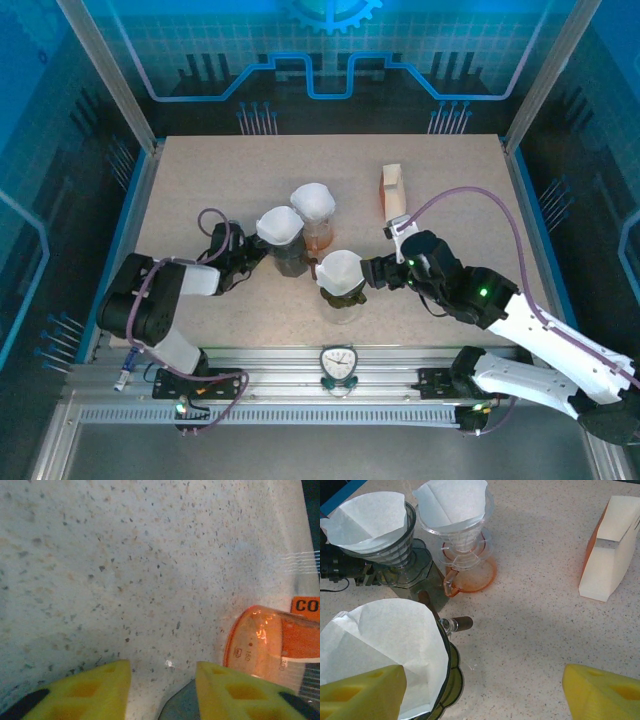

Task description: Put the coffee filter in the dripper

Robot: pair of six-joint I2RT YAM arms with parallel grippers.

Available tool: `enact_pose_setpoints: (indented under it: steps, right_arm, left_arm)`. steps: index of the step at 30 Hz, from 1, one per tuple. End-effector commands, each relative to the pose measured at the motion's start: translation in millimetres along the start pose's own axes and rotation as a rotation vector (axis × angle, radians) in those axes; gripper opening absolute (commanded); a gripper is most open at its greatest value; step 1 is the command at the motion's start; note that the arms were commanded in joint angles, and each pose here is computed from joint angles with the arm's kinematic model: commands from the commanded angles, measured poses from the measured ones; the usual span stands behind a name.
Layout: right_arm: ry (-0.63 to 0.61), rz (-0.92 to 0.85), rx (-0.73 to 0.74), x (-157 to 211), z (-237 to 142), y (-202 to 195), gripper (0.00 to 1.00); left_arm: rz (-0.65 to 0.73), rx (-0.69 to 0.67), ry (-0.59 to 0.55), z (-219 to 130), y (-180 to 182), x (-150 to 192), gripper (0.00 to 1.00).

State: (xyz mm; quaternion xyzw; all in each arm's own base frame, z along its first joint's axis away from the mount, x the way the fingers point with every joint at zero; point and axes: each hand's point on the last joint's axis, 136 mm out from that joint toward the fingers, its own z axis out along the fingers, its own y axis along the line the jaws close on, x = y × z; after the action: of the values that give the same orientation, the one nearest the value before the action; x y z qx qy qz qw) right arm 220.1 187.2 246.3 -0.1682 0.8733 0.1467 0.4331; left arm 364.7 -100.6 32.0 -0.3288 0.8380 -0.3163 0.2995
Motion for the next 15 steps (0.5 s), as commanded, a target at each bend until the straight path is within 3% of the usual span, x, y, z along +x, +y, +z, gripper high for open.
enact_pose_setpoints:
  steps: [1,7,9,10,12,15]
  right_arm:
    - [-0.022,0.02,0.04,-9.3,-3.5,-8.1,0.83]
    - [-0.057,0.026,0.105,-13.0,-11.6,-22.8,0.84]
    - [-0.08,0.037,0.14,-14.2,-14.9,-31.0,0.88]
    - [-0.087,0.04,0.153,-14.0,-15.3,-34.2,0.97]
    - [-0.108,0.046,0.182,-16.1,-16.7,-41.0,1.0]
    - [-0.143,0.041,0.237,-21.3,-17.4,-50.9,1.0]
  left_arm:
    - [-0.008,-0.093,-0.074,-16.2,14.0,-20.4,0.46]
    - [-0.022,-0.223,-0.216,-67.1,29.4,-51.3,0.63]
    - [-0.001,-0.237,-0.278,-90.4,24.4,-61.3,0.78]
    - [0.012,-0.237,-0.308,-101.0,20.0,-66.4,0.84]
    - [0.052,-0.241,-0.381,-125.7,8.5,-79.6,0.96]
    - [0.137,-0.289,-0.481,-157.2,-6.6,-102.4,0.99]
